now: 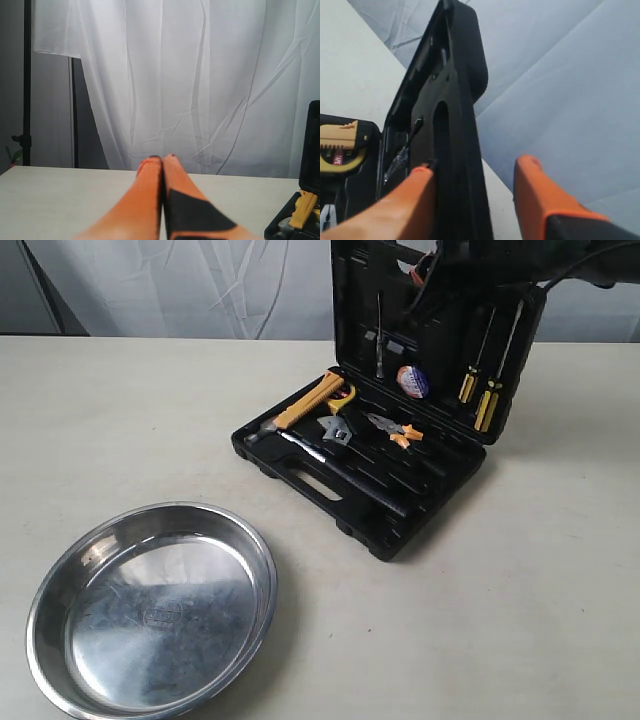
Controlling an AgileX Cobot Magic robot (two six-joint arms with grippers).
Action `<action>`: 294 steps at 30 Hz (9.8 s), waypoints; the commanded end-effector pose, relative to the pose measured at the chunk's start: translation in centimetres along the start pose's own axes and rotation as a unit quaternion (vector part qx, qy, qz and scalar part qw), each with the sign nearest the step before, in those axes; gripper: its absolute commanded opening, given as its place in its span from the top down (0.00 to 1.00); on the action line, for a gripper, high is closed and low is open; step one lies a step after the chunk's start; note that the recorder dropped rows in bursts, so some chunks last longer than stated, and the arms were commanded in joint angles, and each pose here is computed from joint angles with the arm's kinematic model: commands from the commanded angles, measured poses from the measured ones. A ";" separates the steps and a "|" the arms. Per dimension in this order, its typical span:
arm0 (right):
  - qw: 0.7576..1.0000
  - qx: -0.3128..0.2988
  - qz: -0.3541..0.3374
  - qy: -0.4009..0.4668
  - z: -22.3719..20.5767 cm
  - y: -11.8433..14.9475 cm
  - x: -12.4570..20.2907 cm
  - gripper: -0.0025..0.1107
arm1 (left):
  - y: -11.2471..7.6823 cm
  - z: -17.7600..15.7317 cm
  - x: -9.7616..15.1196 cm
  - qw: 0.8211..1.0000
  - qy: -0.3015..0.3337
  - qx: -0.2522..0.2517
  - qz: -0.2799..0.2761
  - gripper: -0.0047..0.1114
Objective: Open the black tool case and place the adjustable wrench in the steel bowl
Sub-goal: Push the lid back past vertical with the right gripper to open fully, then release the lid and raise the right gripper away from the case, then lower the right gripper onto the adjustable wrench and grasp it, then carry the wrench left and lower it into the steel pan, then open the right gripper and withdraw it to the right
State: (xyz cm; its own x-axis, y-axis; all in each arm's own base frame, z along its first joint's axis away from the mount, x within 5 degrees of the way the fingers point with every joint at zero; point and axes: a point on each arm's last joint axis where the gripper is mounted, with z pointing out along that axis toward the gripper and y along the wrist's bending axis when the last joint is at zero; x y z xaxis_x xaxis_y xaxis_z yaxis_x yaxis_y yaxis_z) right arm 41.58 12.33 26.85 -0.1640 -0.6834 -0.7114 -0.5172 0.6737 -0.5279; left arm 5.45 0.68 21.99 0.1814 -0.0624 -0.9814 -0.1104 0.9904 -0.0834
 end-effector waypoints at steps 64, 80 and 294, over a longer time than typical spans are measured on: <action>0.979 -0.150 0.112 0.075 5.6 8.1 -0.9 0.61 | 0.0 0.0 -0.1 1.000 -0.002 0.001 0.001 0.96; 0.963 0.004 0.178 0.204 8.4 0.6 2.0 0.99 | 0.0 0.0 -0.1 1.000 -0.002 0.001 0.001 0.96; 0.937 -0.070 0.328 -0.100 -26.3 11.6 9.0 0.98 | 0.0 0.0 -0.1 1.000 -0.002 0.001 0.001 0.96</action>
State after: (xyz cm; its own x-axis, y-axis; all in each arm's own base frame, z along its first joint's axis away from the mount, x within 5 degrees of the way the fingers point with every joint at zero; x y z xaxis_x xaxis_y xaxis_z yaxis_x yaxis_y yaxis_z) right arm 13.42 7.14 26.75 -0.3456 -0.0884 -0.9342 -0.4629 0.8821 0.0878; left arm 5.45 0.68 21.99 0.1814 -0.0624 -0.9814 -0.1104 0.9904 -0.0834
